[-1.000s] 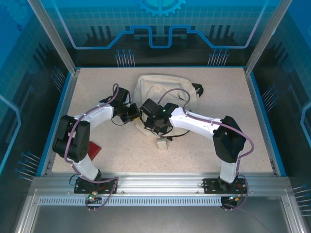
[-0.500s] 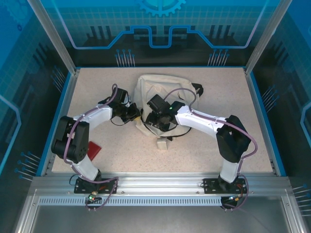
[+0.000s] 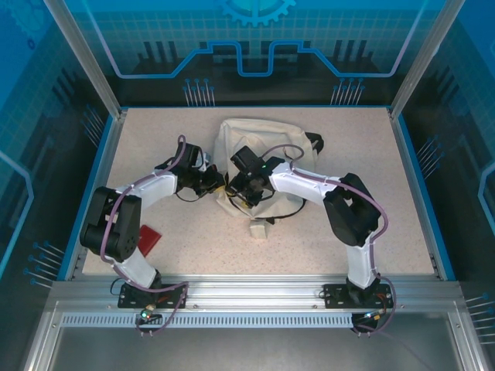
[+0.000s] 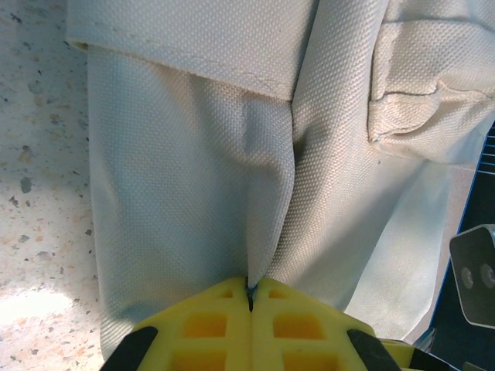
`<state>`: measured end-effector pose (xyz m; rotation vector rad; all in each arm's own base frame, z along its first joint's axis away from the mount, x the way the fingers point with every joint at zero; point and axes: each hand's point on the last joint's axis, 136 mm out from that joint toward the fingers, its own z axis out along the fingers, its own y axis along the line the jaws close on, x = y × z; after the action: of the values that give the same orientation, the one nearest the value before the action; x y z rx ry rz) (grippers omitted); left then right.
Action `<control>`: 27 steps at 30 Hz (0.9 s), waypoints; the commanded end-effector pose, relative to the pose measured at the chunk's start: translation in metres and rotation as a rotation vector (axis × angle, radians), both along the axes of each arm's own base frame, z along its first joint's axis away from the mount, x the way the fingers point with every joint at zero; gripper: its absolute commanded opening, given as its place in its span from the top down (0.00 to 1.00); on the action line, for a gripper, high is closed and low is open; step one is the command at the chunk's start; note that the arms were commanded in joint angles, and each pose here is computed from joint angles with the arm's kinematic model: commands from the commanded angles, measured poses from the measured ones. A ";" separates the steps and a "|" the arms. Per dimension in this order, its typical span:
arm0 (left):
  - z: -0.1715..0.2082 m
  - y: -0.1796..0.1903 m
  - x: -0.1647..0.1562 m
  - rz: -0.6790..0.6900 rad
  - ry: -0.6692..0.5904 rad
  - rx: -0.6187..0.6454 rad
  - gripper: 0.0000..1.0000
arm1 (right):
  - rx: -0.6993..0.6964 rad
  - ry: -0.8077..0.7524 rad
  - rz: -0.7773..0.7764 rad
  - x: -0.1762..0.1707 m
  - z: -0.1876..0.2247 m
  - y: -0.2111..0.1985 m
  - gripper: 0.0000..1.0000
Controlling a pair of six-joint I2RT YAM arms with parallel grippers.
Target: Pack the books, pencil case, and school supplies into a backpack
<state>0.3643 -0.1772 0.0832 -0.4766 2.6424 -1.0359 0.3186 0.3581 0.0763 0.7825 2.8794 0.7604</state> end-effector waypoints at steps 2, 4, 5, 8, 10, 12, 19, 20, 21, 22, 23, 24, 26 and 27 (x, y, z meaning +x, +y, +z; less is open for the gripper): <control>0.017 -0.010 -0.007 -0.055 -0.033 -0.063 1.00 | 0.082 0.031 -0.043 0.008 0.003 0.012 0.54; 0.018 -0.010 -0.007 -0.055 -0.034 -0.064 1.00 | 0.082 0.018 -0.049 0.012 0.003 0.012 0.61; 0.017 -0.010 -0.007 -0.055 -0.032 -0.065 1.00 | 0.075 0.005 -0.052 0.014 0.004 0.010 0.67; 0.016 -0.010 -0.008 -0.054 -0.029 -0.061 1.00 | 0.041 -0.046 -0.053 0.021 0.010 0.004 0.86; 0.016 -0.008 -0.008 -0.047 -0.028 -0.053 1.00 | 0.010 -0.086 -0.041 0.024 0.016 -0.001 0.98; 0.015 -0.006 -0.007 -0.037 -0.027 -0.038 1.00 | -0.037 -0.124 -0.018 0.023 0.022 -0.007 1.00; 0.013 0.005 0.000 0.012 -0.035 0.028 1.00 | -0.224 -0.179 0.105 0.004 0.034 -0.022 1.00; 0.013 0.007 0.002 0.019 -0.038 0.034 1.00 | -0.242 -0.178 0.124 0.001 0.034 -0.023 1.00; 0.013 0.008 0.003 0.023 -0.039 0.041 1.00 | -0.255 -0.174 0.138 -0.003 0.034 -0.024 1.00; 0.014 0.009 0.004 0.026 -0.043 0.044 1.00 | -0.270 -0.171 0.156 -0.007 0.034 -0.024 1.00; 0.014 0.010 0.006 0.029 -0.043 0.046 1.00 | -0.290 -0.169 0.169 -0.010 0.035 -0.026 1.00; 0.015 0.010 0.007 0.031 -0.045 0.047 1.00 | -0.310 -0.163 0.177 -0.013 0.035 -0.029 1.00; 0.016 0.011 0.008 0.032 -0.047 0.048 1.00 | -0.349 -0.158 0.203 -0.019 0.036 -0.033 1.00; 0.016 0.011 0.009 0.035 -0.048 0.048 1.00 | -0.360 -0.150 0.216 -0.023 0.035 -0.034 1.00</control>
<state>0.3641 -0.1730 0.0853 -0.4886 2.6385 -1.0003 0.3128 0.3491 0.1026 0.4409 2.8294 0.4624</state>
